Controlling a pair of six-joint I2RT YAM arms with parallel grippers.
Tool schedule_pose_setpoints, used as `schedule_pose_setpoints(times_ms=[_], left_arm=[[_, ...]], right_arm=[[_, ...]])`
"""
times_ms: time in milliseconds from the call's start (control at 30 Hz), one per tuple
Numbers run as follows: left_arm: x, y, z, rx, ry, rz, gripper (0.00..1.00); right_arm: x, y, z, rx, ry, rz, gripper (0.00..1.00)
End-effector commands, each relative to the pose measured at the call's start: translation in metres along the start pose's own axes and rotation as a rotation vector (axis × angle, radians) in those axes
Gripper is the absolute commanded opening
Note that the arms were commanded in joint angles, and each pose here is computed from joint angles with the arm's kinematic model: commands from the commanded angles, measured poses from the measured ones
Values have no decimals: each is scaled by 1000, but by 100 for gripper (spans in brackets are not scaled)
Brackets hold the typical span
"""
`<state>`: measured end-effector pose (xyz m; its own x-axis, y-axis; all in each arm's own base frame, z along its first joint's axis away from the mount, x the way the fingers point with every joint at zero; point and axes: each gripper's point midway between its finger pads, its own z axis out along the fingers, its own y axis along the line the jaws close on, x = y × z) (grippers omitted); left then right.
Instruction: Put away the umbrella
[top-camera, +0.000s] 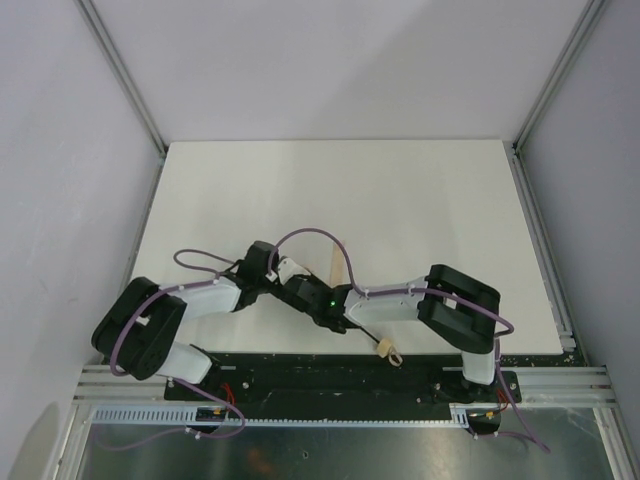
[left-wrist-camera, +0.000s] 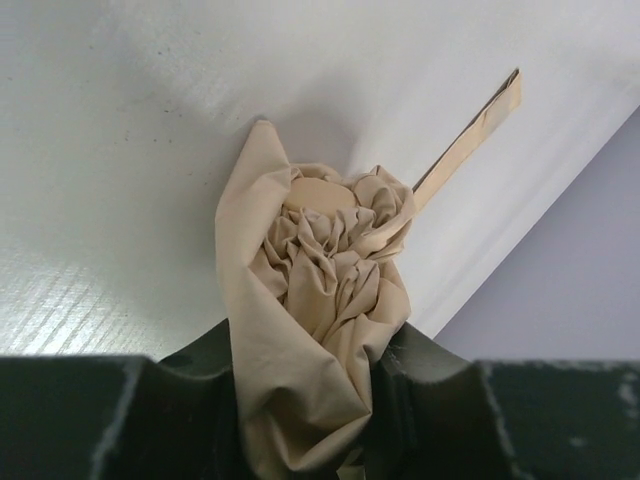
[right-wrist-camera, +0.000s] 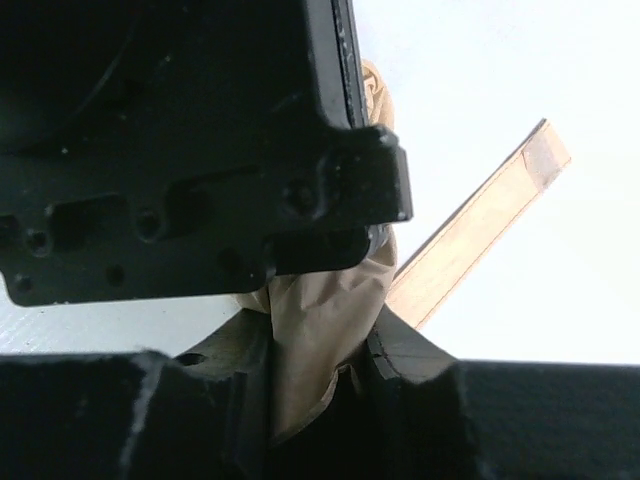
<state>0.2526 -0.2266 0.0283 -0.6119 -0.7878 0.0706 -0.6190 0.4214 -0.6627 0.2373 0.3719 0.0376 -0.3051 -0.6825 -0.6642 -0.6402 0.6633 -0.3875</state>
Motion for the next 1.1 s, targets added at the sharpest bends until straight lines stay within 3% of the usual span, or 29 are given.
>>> schedule_pose_setpoints(times_ms=[0, 67, 100, 133, 267, 333, 400, 600, 833, 1067], left_arm=[[11, 18, -10, -86, 40, 2, 0], [9, 14, -11, -69, 27, 32, 1], [7, 12, -13, -58, 15, 50, 7], [4, 9, -15, -45, 2, 71, 15], [-5, 1, -22, 1, -57, 135, 68], [-7, 0, -22, 5, -61, 155, 84], [-4, 0, -21, 2, -44, 171, 92], [7, -8, -6, 47, 25, 224, 96], [10, -4, 7, 33, 30, 233, 92], [15, 7, 17, -3, 16, 211, 68]], right_arm=[[35, -8, 21, 4, 58, -49, 3], [36, 1, 23, -101, 44, -30, 1], [36, 5, 22, -151, 29, -21, 0], [36, 7, 21, -191, 19, -9, 0], [32, 13, 16, -387, 12, 98, 0], [29, 11, 13, -479, 10, 163, 0], [25, 10, 7, -579, 6, 243, 0], [6, 6, -13, -873, -24, 435, 0], [-11, 4, -37, -1107, -33, 582, 0], [-19, 2, -40, -1182, -55, 630, 0]])
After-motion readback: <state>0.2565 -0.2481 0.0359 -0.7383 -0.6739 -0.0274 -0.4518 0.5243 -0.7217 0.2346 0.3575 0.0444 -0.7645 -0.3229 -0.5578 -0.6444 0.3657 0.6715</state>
